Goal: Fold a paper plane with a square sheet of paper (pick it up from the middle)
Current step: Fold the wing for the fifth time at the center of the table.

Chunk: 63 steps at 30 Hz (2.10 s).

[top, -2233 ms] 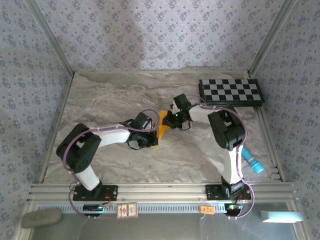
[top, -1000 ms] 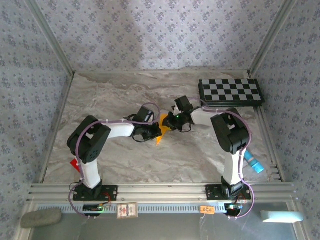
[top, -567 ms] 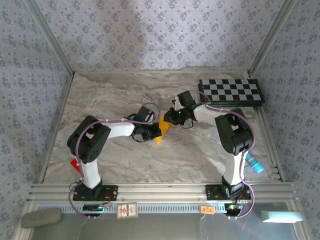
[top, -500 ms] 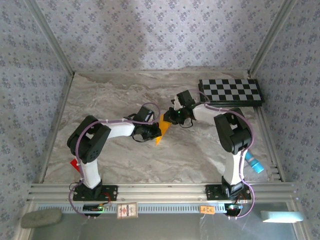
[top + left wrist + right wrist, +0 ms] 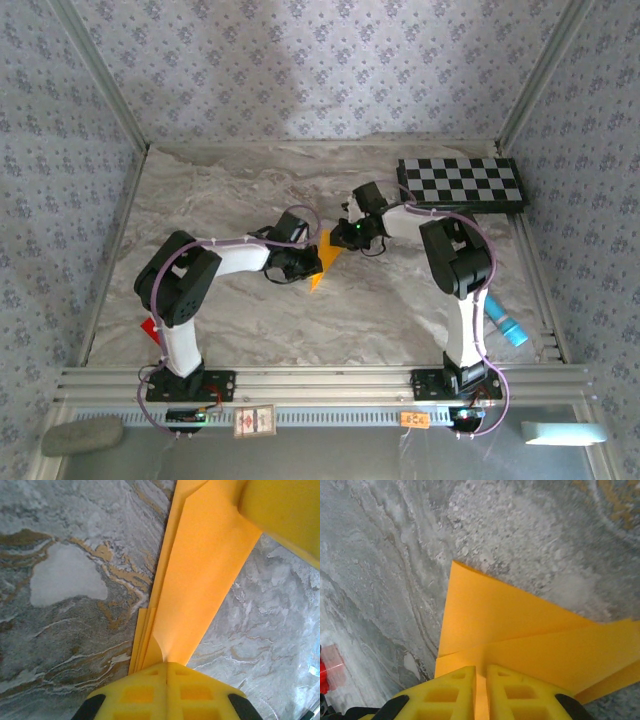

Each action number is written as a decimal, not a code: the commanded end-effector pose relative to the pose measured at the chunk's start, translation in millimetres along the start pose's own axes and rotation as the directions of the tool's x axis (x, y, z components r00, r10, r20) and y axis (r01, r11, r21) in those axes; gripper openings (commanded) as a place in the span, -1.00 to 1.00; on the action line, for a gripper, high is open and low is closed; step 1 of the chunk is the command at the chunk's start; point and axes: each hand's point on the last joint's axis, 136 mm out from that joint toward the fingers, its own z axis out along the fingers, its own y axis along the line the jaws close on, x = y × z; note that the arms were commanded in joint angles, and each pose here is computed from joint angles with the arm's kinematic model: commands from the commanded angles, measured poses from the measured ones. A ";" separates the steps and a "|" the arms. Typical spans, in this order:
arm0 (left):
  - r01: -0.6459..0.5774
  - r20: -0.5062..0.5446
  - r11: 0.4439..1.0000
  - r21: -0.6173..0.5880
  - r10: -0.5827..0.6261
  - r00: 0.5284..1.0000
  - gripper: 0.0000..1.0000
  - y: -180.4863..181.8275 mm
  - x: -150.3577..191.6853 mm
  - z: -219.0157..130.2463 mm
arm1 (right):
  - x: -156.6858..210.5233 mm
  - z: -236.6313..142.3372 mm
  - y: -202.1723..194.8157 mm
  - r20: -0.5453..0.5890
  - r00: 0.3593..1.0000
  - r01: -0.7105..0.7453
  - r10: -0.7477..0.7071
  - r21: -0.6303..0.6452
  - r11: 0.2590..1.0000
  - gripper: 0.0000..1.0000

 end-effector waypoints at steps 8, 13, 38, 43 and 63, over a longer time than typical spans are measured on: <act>0.057 -0.113 0.977 -0.205 -0.082 0.990 -1.00 63.1 35.2 10.8 | -40.8 -1.4 -55.0 0.068 0.995 -0.078 0.073 0.075 0.994 -0.68; 0.053 -0.115 0.978 -0.201 -0.077 0.990 -1.00 60.8 34.0 11.3 | -63.5 -16.0 -61.1 0.112 0.990 -0.100 0.090 0.090 0.991 -0.70; -0.018 -0.078 0.996 -0.083 0.012 0.997 -1.00 16.6 11.3 0.9 | 0.1 -6.6 4.3 0.000 1.000 -0.025 0.025 0.014 1.000 -0.73; -0.083 -0.033 0.997 -0.001 0.083 0.996 -1.00 -12.2 -2.7 -11.5 | 12.2 4.9 -21.0 -0.044 0.997 -0.060 0.063 0.081 0.995 -0.74; -0.123 -0.079 0.992 -0.029 0.121 0.990 -0.96 -15.0 -4.9 21.6 | 30.1 17.5 -49.5 -0.098 0.986 -0.116 0.134 0.171 0.978 -0.78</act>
